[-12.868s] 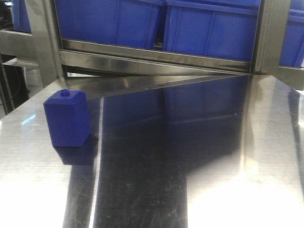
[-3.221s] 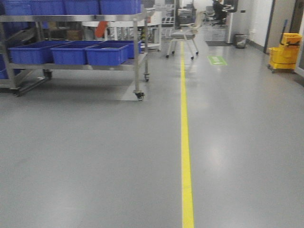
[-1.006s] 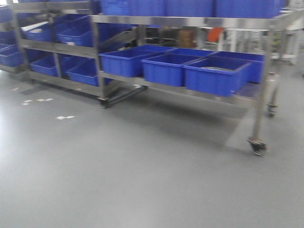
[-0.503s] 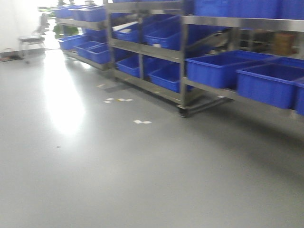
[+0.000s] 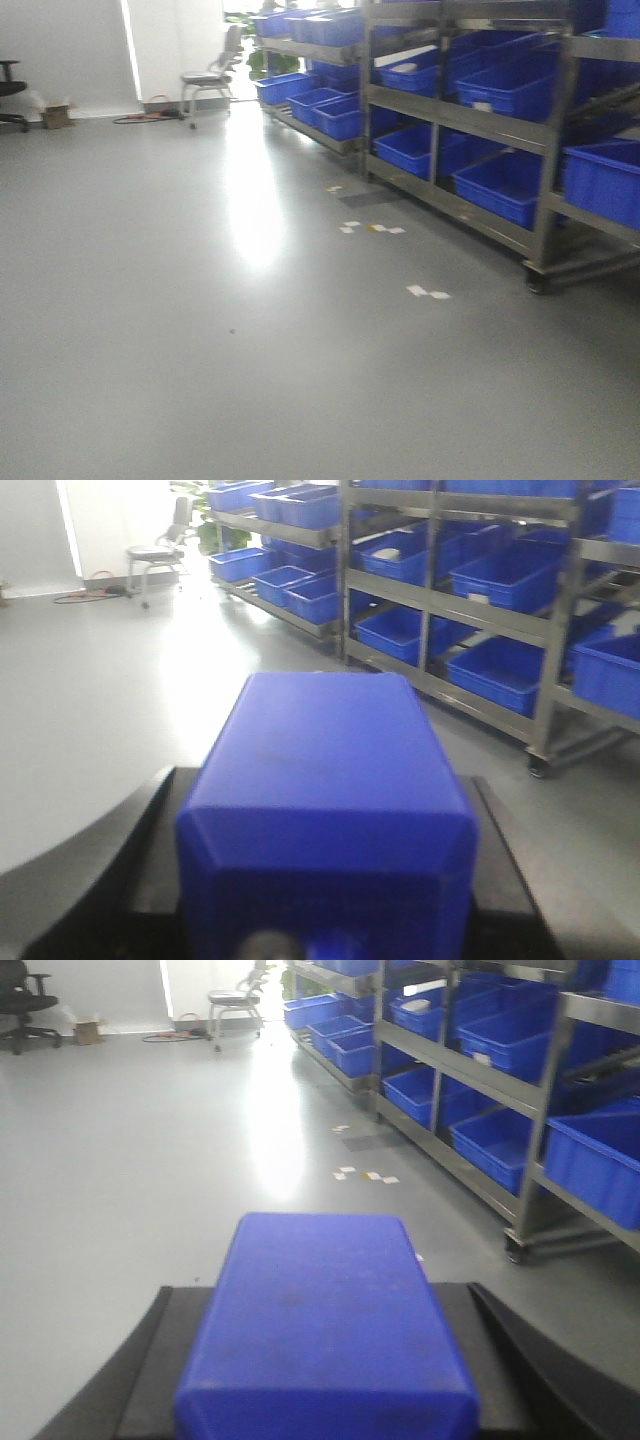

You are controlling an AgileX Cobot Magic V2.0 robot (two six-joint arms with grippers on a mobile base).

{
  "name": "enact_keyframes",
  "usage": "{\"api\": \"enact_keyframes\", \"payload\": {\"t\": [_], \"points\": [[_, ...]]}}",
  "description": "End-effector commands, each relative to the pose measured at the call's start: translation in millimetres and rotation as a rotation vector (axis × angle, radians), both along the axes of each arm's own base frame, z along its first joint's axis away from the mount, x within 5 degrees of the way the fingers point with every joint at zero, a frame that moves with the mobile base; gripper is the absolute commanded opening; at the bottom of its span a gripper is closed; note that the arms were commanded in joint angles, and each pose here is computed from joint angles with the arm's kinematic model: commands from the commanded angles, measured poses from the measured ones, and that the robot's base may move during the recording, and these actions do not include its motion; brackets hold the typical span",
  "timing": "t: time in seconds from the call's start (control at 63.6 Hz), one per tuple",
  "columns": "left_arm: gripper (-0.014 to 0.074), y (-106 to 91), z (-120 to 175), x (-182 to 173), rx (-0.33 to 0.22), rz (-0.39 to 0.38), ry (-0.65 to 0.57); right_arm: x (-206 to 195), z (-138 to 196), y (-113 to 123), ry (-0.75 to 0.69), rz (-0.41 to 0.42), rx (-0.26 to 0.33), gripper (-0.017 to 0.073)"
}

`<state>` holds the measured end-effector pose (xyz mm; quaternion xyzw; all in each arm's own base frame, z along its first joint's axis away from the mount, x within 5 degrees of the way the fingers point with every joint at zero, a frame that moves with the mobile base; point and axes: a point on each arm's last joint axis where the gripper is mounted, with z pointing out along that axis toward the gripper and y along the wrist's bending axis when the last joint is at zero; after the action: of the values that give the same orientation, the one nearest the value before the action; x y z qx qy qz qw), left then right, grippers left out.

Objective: Pick and sort blue part to right shelf
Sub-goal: 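Drive the base up to the shelf of blue bins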

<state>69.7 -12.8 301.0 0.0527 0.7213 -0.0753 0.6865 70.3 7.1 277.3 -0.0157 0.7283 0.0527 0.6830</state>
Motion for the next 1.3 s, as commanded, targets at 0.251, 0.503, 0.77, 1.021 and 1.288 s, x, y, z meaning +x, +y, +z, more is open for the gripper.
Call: {"api": "enact_keyframes", "payload": {"t": [0.251, 0.503, 0.77, 1.021, 1.288], "points": [[0.0336, 0.2, 17.7, -1.0, -0.029, 0.0, -0.113, -0.4, 18.1, -0.8, -0.116, -0.009, 0.001, 0.043], [0.0336, 0.2, 17.7, -1.0, -0.029, 0.0, -0.113, -0.4, 18.1, -0.8, -0.116, -0.009, 0.001, 0.043], [0.0336, 0.2, 17.7, -1.0, -0.029, 0.0, -0.113, -0.4, 18.1, -0.8, -0.116, -0.009, 0.001, 0.043], [0.0336, 0.2, 17.7, -1.0, -0.029, 0.0, -0.113, -0.4, 18.1, -0.8, -0.116, -0.009, 0.001, 0.043], [0.0336, 0.2, 17.7, -1.0, -0.029, 0.0, -0.113, -0.4, 18.1, -0.8, -0.116, -0.009, 0.001, 0.043]]}}
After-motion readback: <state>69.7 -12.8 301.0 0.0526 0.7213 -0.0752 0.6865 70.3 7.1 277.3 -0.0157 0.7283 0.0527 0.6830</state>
